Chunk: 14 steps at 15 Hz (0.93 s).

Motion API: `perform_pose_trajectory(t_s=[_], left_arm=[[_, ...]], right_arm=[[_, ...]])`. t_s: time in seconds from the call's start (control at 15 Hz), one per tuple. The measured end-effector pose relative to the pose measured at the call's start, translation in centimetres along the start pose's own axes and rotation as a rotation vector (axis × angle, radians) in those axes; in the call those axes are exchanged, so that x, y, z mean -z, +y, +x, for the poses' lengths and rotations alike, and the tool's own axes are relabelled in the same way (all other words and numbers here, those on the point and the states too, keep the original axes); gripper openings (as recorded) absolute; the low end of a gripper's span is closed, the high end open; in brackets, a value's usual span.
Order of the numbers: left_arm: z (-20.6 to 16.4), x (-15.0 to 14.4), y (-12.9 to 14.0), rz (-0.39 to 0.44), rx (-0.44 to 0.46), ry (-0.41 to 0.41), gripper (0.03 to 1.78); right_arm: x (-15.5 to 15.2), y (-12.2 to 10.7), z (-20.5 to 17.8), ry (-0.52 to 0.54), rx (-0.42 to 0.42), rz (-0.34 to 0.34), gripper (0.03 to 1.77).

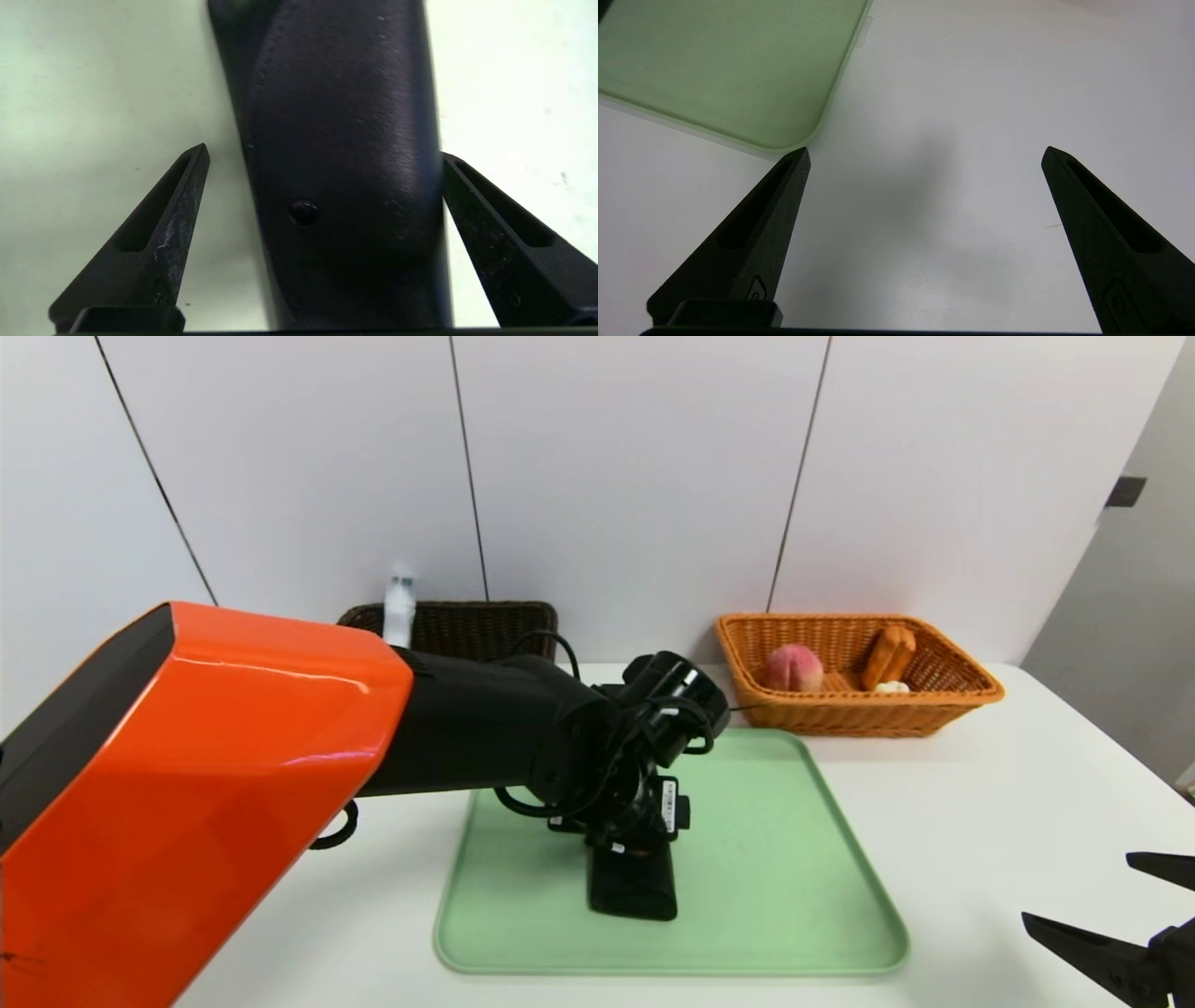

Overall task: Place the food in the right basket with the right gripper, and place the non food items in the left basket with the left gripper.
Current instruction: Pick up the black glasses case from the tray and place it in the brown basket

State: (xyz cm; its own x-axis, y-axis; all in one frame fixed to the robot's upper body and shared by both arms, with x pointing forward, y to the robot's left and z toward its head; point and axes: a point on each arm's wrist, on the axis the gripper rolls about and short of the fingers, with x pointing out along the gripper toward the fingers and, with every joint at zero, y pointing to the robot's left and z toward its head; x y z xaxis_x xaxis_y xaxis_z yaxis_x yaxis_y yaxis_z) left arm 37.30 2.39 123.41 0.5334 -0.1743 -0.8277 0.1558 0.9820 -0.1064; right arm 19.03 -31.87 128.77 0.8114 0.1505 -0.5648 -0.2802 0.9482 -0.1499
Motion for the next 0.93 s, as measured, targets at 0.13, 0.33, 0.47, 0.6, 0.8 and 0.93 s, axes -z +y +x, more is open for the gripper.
perform_pose_trajectory(t_s=[0.13, 0.33, 0.47, 0.6, 0.8, 0.93], left_arm=[[0.3, 0.0, 0.3, 0.000, -0.031, -0.006, 1.45], [0.3, 0.0, 0.4, -0.001, -0.034, -0.003, 1.07], [0.2, 0.1, 0.4, 0.000, -0.031, 0.002, 0.89], [0.1, 0.1, 0.4, 0.000, -0.029, 0.004, 0.79], [-0.8, -0.1, 0.5, -0.003, -0.013, -0.003, 0.76], [-2.5, -0.6, 0.8, -0.004, 0.006, -0.025, 0.69]], right_arm=[[0.1, 0.0, -0.1, -0.001, -0.001, -0.001, 1.71], [0.2, 0.1, -0.2, -0.007, 0.000, -0.001, 1.71], [0.3, 0.1, -0.3, -0.010, 0.000, -0.001, 1.71], [0.3, 0.1, -0.3, -0.011, 0.000, -0.001, 1.71], [0.4, 0.1, -0.4, -0.011, -0.001, -0.002, 1.71], [0.5, 0.1, -0.4, -0.010, -0.001, -0.003, 1.71]])
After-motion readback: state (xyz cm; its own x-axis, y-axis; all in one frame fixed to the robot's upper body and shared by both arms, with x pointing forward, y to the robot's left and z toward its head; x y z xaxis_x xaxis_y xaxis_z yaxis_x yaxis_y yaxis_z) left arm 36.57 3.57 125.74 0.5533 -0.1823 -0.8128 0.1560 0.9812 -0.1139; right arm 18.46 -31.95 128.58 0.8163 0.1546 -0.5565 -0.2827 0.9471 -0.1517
